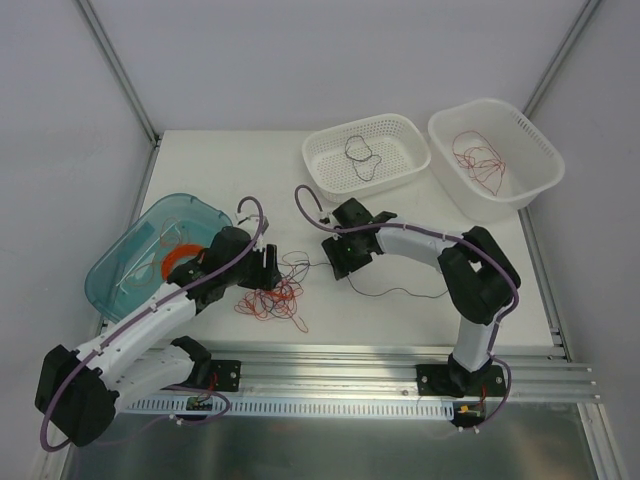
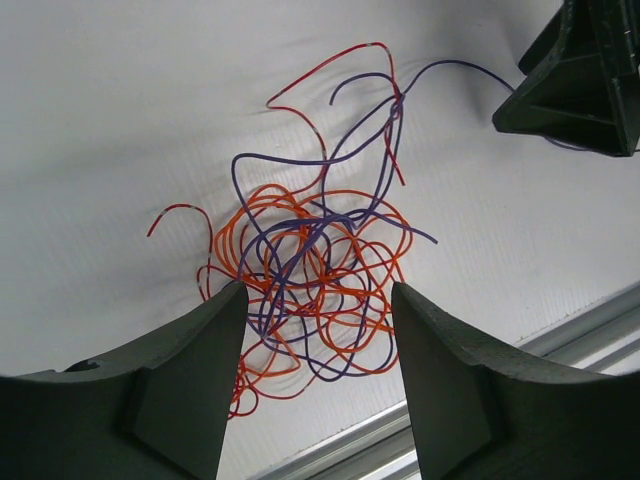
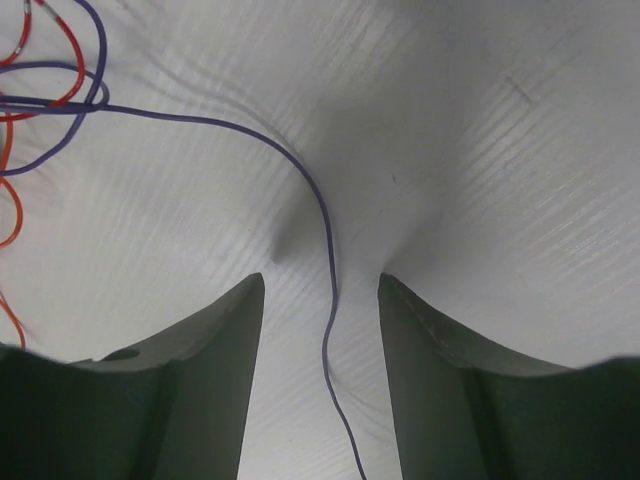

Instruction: Untangle the cables

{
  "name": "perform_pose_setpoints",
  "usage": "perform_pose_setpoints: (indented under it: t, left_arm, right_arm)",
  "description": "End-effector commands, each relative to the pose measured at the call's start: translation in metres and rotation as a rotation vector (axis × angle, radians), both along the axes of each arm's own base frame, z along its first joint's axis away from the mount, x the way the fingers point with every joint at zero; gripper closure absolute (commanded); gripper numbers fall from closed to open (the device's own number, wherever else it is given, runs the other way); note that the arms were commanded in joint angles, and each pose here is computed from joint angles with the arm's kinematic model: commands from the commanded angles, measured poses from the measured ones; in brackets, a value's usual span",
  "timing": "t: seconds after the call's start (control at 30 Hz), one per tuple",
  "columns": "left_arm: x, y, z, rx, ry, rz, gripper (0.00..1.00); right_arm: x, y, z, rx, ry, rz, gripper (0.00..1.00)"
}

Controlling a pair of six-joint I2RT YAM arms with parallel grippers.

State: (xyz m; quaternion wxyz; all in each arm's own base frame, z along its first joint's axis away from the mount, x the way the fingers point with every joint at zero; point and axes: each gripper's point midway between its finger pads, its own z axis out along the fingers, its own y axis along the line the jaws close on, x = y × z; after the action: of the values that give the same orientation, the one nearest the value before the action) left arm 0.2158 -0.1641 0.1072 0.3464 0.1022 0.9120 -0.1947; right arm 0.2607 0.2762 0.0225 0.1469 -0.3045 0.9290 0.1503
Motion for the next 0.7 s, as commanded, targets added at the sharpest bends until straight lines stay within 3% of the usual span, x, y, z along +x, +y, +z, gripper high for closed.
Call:
perform_pose_setpoints:
  t: [0.0, 0.07, 0.3, 0.67]
  left_arm:
    - [0.012, 0.004, 0.008, 0.028, -0.036, 0.049, 0.41]
    - [0.014, 0.002, 0.008, 0.027, -0.032, 0.045, 0.41]
    - [0.011, -0.003, -0.009, 0.010, 0.029, 0.060, 0.41]
    - [0.008, 0.003, -0.056, 0.060, 0.147, 0.145, 0.39]
  right_arm:
    - [0.013, 0.004, -0.003, -0.020, -0.055, 0.006, 0.48]
    - [0.012, 0.003, -0.006, -0.036, -0.060, 0.008, 0.54]
    - [0.014, -0.007, 0.007, -0.051, -0.113, -0.011, 0.97]
    - [0.023, -0.040, 0.034, -0.076, -0.189, -0.110, 0.99]
